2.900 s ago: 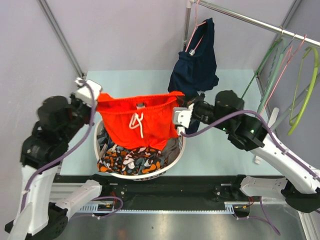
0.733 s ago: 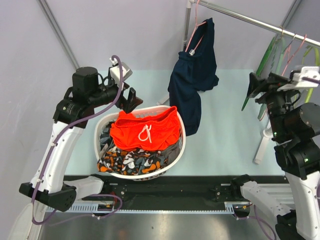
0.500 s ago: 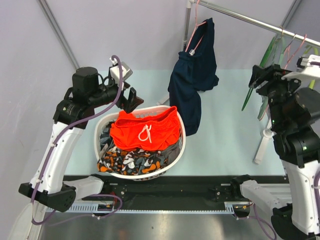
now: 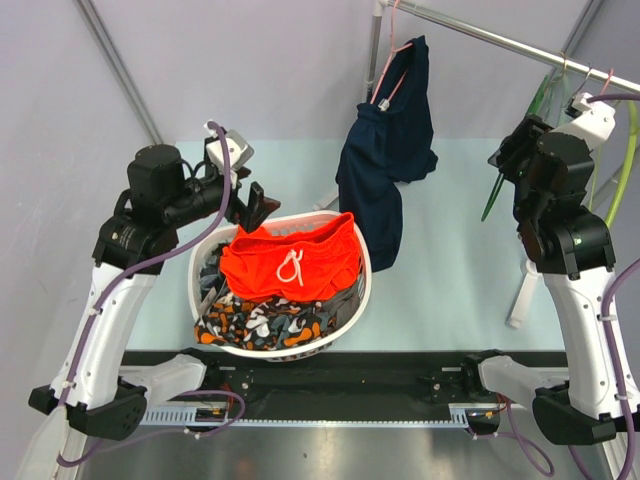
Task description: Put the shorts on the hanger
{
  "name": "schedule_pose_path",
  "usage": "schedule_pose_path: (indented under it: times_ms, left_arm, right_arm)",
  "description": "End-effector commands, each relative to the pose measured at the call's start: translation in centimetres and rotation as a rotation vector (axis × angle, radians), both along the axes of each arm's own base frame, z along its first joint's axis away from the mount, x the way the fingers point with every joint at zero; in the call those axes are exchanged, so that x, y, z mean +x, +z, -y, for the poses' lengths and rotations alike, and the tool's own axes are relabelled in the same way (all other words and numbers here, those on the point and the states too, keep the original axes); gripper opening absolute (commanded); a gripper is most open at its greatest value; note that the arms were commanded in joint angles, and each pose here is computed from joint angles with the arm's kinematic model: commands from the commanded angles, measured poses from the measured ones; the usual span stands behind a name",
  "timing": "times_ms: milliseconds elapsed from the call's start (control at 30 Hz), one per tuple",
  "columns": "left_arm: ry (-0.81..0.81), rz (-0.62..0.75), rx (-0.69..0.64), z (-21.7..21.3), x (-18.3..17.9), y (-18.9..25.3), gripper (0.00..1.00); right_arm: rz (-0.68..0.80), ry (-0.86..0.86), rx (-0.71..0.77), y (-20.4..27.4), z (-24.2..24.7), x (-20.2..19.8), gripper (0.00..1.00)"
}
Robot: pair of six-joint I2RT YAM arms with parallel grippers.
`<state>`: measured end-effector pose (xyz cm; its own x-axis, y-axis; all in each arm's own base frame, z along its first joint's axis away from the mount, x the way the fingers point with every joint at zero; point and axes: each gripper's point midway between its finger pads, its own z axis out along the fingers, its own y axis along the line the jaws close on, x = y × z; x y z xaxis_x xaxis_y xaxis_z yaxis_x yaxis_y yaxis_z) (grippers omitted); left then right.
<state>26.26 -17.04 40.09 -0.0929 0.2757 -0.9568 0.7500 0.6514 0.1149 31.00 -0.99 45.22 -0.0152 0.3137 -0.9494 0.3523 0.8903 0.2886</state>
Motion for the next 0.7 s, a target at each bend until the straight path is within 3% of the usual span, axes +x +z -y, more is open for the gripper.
schedule_pose_path:
  times_ms: [0,200,467,500,667]
  left_arm:
    - [0.008,0.032,-0.011,-0.1,0.0,0.7,0.93]
    - [0.011,0.031,-0.01,-0.1,0.2,0.6,0.93]
    - [0.021,0.02,0.006,-0.2,0.4,-0.1,0.93]
    - [0.02,0.023,0.006,-0.2,0.4,-0.1,0.93]
    - [0.024,0.016,0.017,-0.3,0.5,-0.5,0.94]
  right_arm:
    - [0.048,-0.096,0.026,1.2,1.7,-0.9,0.65]
    - [0.002,-0.13,0.007,-0.5,2.4,0.5,0.66]
    - [0.014,-0.13,0.005,-1.0,2.6,3.2,0.53]
    - [0.029,-0.127,0.006,-0.7,2.5,3.4,0.51]
    - [0.074,-0.08,-0.004,0.6,1.9,3.8,0.18]
